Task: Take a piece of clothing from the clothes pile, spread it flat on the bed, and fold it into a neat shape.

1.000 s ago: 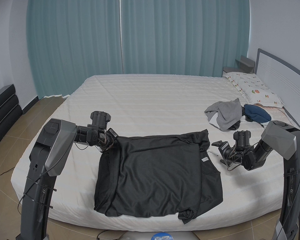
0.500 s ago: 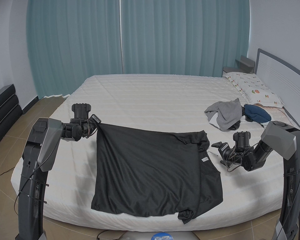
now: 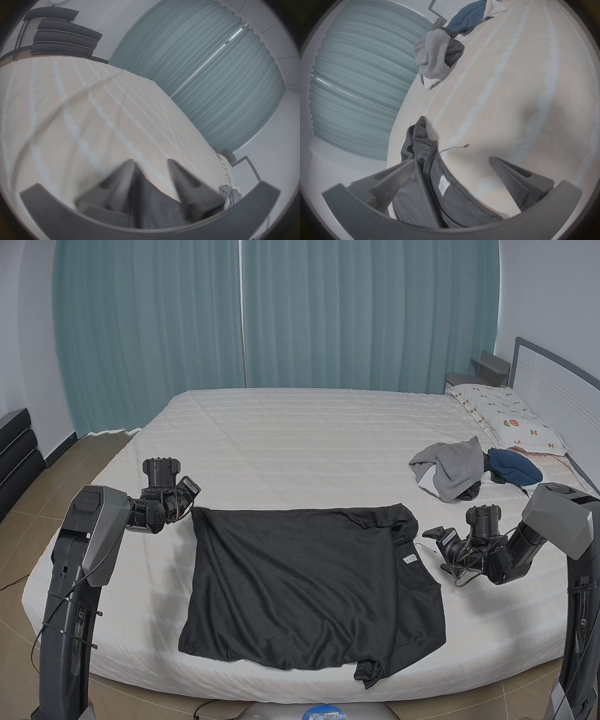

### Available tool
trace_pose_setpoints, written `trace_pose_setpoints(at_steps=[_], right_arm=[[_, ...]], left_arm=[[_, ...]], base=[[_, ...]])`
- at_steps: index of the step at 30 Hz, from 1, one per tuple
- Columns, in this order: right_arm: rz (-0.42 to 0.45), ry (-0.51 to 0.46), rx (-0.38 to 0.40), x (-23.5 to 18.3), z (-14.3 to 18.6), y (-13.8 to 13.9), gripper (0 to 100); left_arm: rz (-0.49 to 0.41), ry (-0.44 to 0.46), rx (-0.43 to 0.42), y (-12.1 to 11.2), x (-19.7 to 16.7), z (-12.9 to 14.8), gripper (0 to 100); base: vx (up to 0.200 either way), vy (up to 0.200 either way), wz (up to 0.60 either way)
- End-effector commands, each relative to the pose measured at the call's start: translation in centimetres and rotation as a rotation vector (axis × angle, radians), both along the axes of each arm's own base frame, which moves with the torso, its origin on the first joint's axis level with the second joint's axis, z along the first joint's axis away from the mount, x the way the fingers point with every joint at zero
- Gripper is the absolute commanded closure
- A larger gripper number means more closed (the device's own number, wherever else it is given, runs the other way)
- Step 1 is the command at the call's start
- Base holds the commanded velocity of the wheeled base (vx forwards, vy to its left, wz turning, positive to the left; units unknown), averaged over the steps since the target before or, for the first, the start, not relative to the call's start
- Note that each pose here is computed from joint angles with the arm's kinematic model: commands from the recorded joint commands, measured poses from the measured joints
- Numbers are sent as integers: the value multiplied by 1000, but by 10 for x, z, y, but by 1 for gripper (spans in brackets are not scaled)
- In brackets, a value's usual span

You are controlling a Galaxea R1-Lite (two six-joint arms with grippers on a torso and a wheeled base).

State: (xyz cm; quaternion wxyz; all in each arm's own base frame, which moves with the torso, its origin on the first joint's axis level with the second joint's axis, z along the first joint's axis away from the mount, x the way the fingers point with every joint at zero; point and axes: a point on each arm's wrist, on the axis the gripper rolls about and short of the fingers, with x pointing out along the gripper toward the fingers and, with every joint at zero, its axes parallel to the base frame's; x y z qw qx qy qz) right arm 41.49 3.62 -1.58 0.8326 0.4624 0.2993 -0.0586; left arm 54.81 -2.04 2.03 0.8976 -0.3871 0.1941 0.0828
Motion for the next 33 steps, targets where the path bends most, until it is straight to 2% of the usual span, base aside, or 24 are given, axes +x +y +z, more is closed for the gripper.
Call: trace_pose_setpoints(at_steps=[1,5,7,14,15,20,22,24,27,33], right_arm=[[13,-4,-16,-7,3,0,0],[48,-14,-51,-13,1,4,0],[61,-8,-59,-16,-2,6,0],[114,-7,-100,-28,7,15,0],[123,-18,-102,-33,15,17,0],[148,-31,-124,-42,26,19,0],[150,-35,-128,-43,28,19,0],[181,-47,-131,-51,37,29,0],[198,-35,-133,-61,39,33,0],[207,-22,-129,-83,47,32,0]], left_arm=[[12,15,-4,4,-1,0,0],[29,71,-28,8,-10,20,0],[40,106,-104,10,-23,46,0],[-13,174,-156,15,-62,76,0],[-60,209,-183,13,-82,84,0],[-116,303,-217,5,-130,86,0],[-123,318,-217,2,-137,85,0],[-145,362,-216,-7,-165,81,0],[-198,382,-222,-18,-196,80,0],[-276,404,-265,-24,-241,71,0]], base=[[0,0,0],[0,0,0],[0,0,0],[0,0,0],[0,0,0],[0,0,0],[0,0,0],[0,0,0],[0,0,0],[0,0,0]])
